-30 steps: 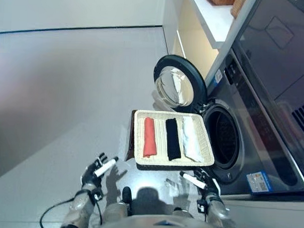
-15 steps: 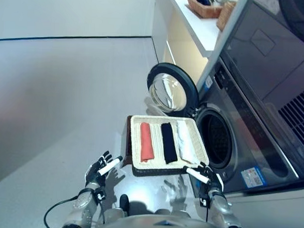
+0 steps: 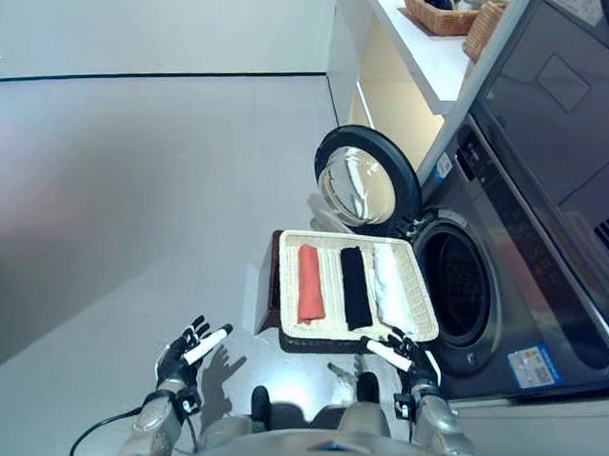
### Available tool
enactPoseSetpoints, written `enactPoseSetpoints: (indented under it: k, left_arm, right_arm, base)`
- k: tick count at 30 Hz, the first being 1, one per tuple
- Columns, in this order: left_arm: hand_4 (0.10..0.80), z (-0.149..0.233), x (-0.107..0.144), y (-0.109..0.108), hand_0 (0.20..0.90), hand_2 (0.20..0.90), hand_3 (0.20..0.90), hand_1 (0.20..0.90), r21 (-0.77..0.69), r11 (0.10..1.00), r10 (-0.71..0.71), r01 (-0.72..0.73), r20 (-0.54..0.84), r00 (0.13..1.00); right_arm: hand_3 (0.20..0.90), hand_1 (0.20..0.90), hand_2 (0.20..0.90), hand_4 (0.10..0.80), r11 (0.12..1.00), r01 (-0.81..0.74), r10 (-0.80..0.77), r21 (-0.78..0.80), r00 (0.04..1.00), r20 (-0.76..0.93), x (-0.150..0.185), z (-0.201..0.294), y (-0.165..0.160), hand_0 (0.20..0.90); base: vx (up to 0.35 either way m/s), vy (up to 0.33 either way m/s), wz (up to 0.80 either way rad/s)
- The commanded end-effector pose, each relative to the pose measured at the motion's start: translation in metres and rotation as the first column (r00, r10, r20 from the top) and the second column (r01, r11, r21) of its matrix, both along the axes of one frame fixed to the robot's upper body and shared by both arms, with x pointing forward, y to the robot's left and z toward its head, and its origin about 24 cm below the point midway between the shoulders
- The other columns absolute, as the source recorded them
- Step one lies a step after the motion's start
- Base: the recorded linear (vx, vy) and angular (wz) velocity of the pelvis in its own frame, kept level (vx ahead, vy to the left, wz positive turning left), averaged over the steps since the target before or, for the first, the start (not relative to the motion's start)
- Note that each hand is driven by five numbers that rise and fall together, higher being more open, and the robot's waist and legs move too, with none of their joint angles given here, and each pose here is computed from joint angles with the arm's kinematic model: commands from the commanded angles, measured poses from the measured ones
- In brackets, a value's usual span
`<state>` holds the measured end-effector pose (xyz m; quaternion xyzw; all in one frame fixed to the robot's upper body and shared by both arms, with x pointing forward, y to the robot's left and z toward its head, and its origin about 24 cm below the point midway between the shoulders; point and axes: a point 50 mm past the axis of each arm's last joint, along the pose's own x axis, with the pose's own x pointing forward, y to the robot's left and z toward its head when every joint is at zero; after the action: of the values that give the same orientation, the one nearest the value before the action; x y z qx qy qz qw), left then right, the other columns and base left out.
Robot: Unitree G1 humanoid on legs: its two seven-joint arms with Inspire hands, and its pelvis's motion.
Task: Pick up the clothes and place them into the washing machine
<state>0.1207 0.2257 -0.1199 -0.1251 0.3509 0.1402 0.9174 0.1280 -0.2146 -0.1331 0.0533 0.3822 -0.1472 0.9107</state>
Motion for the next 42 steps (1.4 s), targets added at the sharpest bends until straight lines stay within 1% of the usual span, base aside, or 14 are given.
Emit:
enactPoseSetpoints:
  k: [1,4,7,13,17,20,26,29,35,39,42]
  left_arm:
    - [0.800,0.030,0.036,0.001,0.900,0.900,0.900,0.900,0.015,1.000,-0.023,0.020,0.218,0.976]
    - [0.800,0.030,0.039,-0.001,0.900,0.900,0.900,0.900,-0.003,1.000,0.005,-0.004,0.229,0.974]
    - [0.800,0.034,0.045,-0.002,0.900,0.900,0.900,0.900,-0.024,0.999,0.029,-0.024,0.258,0.966]
    - [0.800,0.041,0.057,-0.009,0.900,0.900,0.900,0.900,-0.035,0.999,0.002,0.009,0.304,0.953]
    - [0.800,0.040,0.057,-0.018,0.900,0.900,0.900,0.900,-0.047,0.998,-0.015,0.030,0.299,0.954]
    - [0.800,0.042,0.060,-0.019,0.900,0.900,0.900,0.900,-0.047,0.998,-0.033,0.050,0.310,0.950]
    - [0.800,0.060,0.079,-0.020,0.900,0.900,0.900,0.900,-0.011,0.997,-0.060,0.070,0.394,0.917]
    - [0.800,0.067,0.083,-0.022,0.900,0.900,0.900,0.900,-0.007,0.997,-0.071,0.082,0.427,0.902]
    - [0.800,0.078,0.087,-0.028,0.900,0.900,0.900,0.900,0.004,0.993,-0.108,0.120,0.467,0.878]
    - [0.800,0.089,0.095,-0.034,0.900,0.900,0.900,0.900,0.028,0.988,-0.145,0.152,0.512,0.847]
    - [0.800,0.096,0.103,-0.039,0.900,0.900,0.900,0.900,0.049,0.983,-0.176,0.177,0.537,0.825]
  right_arm:
    - [0.900,0.900,0.900,0.800,0.998,-0.017,0.028,-0.055,0.981,0.193,0.035,0.029,-0.015,0.900]
    - [0.900,0.900,0.900,0.800,0.996,-0.037,0.053,-0.078,0.976,0.210,0.042,0.034,-0.018,0.900]
    - [0.900,0.900,0.900,0.800,0.995,-0.027,0.051,-0.094,0.964,0.262,0.050,0.043,-0.023,0.900]
    - [0.900,0.900,0.900,0.800,0.989,-0.042,0.078,-0.143,0.961,0.264,0.054,0.047,-0.030,0.900]
    - [0.900,0.900,0.900,0.800,0.982,-0.010,0.063,-0.189,0.959,0.276,0.062,0.053,-0.042,0.900]
    - [0.900,0.900,0.900,0.800,0.978,-0.008,0.073,-0.208,0.949,0.306,0.071,0.061,-0.044,0.900]
    - [0.900,0.900,0.900,0.800,0.971,0.020,0.079,-0.239,0.914,0.398,0.102,0.083,-0.041,0.900]
    - [0.900,0.900,0.900,0.800,0.967,0.058,0.058,-0.247,0.898,0.436,0.114,0.093,-0.044,0.900]
    - [0.900,0.900,0.900,0.800,0.945,0.187,-0.028,-0.267,0.862,0.506,0.142,0.117,-0.057,0.900]
    - [0.900,0.900,0.900,0.800,0.917,0.259,-0.060,-0.302,0.841,0.538,0.170,0.138,-0.059,0.900]
    - [0.900,0.900,0.900,0.800,0.897,0.288,-0.060,-0.334,0.829,0.555,0.186,0.154,-0.063,0.900]
  base:
    - [0.014,-0.187,0.53]
    - [-0.037,-0.198,0.05]
    - [-0.064,-0.148,0.14]
    - [-0.014,-0.161,0.17]
    - [0.025,0.071,0.23]
    - [-0.003,0.147,-0.14]
    - [-0.113,0.142,-0.39]
    - [-0.057,0.020,-0.01]
    - [-0.063,0.029,0.03]
    - [-0.074,0.034,0.02]
    - [-0.066,0.036,0.06]
